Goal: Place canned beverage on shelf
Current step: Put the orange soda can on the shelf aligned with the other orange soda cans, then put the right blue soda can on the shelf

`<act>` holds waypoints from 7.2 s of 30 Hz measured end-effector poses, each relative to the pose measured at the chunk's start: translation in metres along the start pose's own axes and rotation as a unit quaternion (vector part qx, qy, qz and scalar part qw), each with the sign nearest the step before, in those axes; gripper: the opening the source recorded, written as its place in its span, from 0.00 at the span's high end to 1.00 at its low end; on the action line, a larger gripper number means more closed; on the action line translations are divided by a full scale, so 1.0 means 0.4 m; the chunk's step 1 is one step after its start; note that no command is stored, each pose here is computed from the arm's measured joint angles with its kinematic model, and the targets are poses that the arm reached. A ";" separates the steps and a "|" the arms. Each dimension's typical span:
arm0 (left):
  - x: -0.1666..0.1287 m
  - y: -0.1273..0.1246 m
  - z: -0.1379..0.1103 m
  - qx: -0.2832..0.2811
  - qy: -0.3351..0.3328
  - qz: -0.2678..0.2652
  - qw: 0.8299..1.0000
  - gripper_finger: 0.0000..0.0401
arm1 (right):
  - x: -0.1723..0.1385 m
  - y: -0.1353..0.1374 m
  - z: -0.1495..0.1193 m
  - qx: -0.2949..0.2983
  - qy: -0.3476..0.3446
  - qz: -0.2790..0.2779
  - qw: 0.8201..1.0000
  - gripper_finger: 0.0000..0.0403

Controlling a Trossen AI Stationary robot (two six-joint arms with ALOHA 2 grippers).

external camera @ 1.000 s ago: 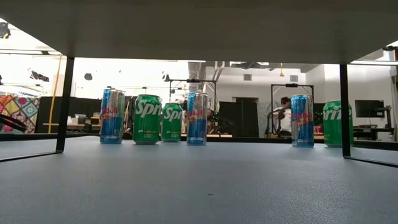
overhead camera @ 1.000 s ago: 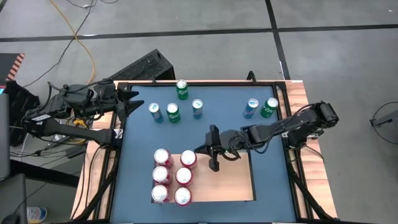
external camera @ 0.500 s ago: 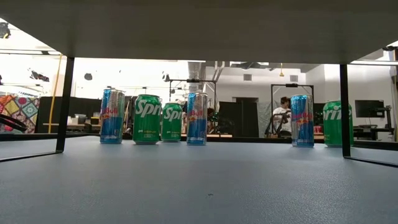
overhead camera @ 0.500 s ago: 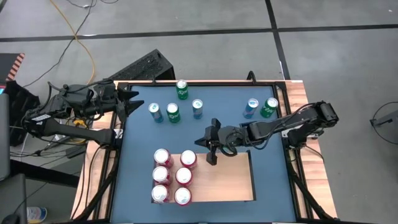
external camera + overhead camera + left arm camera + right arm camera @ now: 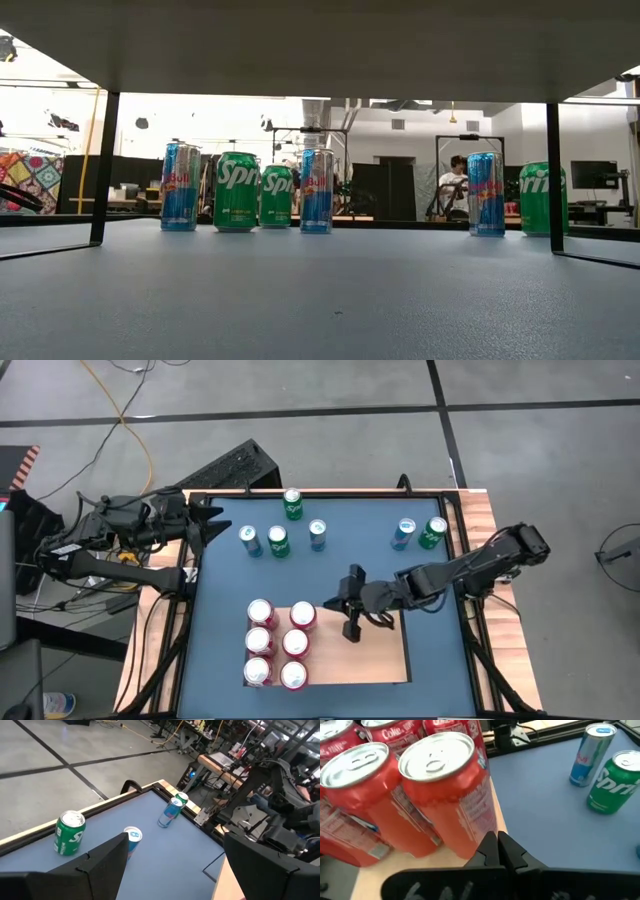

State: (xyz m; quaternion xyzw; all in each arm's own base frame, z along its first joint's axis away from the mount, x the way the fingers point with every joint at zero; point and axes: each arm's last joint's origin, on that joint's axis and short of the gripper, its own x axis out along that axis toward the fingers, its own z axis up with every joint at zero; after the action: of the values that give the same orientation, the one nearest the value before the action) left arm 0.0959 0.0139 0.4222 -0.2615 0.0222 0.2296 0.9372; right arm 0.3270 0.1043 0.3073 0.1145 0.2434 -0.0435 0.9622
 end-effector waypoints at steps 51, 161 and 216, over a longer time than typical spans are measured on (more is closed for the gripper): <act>0.000 0.000 0.000 0.003 0.000 0.001 1.000 0.23 | 0.025 -0.001 -0.004 -0.030 0.014 0.048 0.998 1.00; -0.071 0.004 0.057 0.020 -0.046 0.005 0.999 0.23 | -0.398 -0.151 0.132 -0.129 -0.247 0.057 0.959 1.00; -0.073 0.048 -0.011 0.022 -0.036 0.000 0.999 0.23 | -0.602 -0.251 -0.001 -0.043 -0.278 0.030 0.959 0.99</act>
State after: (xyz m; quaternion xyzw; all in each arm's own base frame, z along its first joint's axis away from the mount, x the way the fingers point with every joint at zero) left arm 0.0616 0.0140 0.4140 -0.2324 -0.0070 0.2380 0.9430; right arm 0.1016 0.0139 0.4022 0.0639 -0.0356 -0.0343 0.9967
